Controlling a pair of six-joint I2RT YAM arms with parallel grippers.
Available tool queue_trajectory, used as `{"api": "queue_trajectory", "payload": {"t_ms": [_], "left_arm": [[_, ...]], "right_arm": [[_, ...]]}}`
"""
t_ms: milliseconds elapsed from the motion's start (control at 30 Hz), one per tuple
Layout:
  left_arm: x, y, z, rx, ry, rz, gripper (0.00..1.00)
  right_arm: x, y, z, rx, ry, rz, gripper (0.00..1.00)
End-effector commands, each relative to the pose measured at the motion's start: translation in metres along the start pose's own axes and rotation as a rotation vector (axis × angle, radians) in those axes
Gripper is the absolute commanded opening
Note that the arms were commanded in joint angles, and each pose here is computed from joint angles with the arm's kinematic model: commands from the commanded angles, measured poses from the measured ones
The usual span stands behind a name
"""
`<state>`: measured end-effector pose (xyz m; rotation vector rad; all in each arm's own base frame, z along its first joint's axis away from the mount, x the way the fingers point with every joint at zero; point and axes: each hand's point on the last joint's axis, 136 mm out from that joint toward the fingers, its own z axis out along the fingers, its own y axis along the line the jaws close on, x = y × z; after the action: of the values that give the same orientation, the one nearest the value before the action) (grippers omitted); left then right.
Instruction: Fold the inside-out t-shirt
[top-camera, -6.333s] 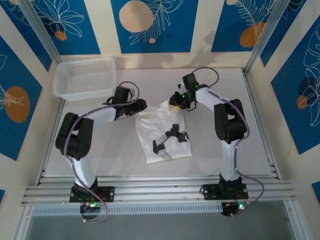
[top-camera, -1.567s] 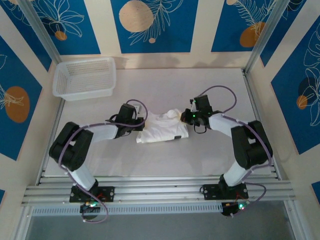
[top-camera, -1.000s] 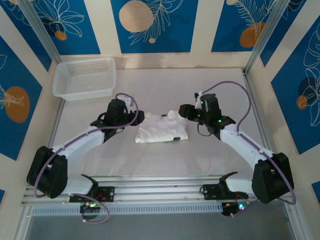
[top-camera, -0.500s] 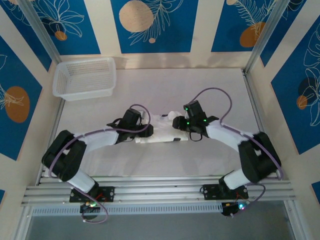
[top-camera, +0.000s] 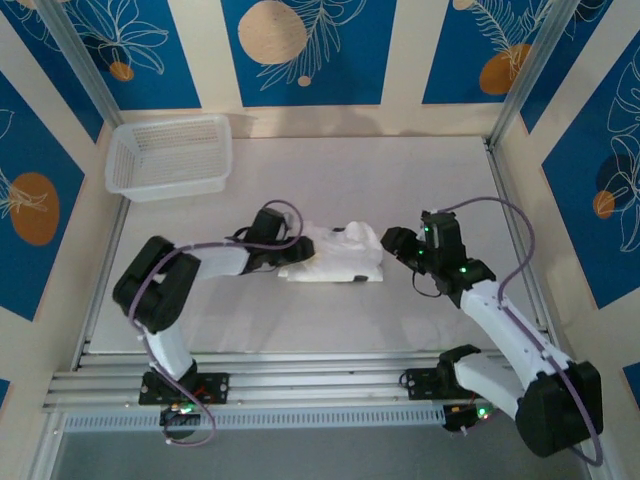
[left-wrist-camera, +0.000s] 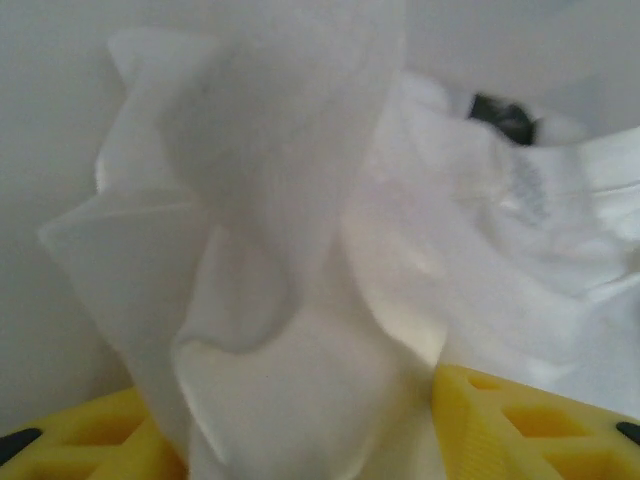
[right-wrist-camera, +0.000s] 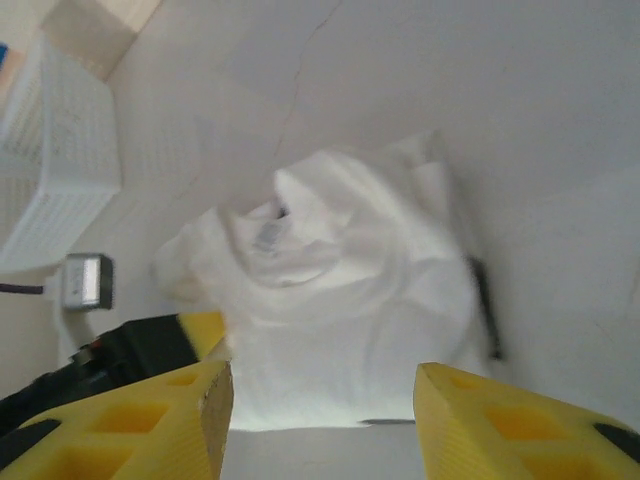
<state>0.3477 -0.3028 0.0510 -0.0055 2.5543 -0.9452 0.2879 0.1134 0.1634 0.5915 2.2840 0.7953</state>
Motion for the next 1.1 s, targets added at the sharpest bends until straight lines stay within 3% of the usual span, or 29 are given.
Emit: {"api": "queue_trajectory", "payload": {"t_ms": [0,233,367,600,667,900,1067], "left_arm": [[0.008,-0.091,0.040,0.166,0.040,0.079,0.56],[0.044,-0.190,0.145,0.301,0.053,0.101,0.53],[0.042,-0.213,0.150,0.323,0.010,0.150,0.60],[-0.005,-0.218,0.065,0.329,-0.129,0.270,0.78],[-0.012,-0.217,0.029,0.320,-0.177,0.327,0.81],[-0.015,-0.199,-0.092,0.206,-0.283,0.490,0.86],[-0.003,-0.163,-0.135,0.123,-0.325,0.500,0.86]], "right_arm": [[0.006,-0.035,-0.014,0.117,0.016,0.190,0.51],[-0.004,-0.069,-0.036,0.109,0.046,0.474,0.52],[-0.014,-0.082,-0.054,0.062,0.021,0.600,0.53],[-0.019,-0.116,-0.048,0.017,0.010,0.752,0.55],[-0.018,-0.129,-0.042,0.031,0.023,0.775,0.62],[-0.006,-0.167,-0.019,0.136,0.077,0.794,0.66],[-0.018,-0.169,0.004,0.088,0.098,0.776,0.65]]}}
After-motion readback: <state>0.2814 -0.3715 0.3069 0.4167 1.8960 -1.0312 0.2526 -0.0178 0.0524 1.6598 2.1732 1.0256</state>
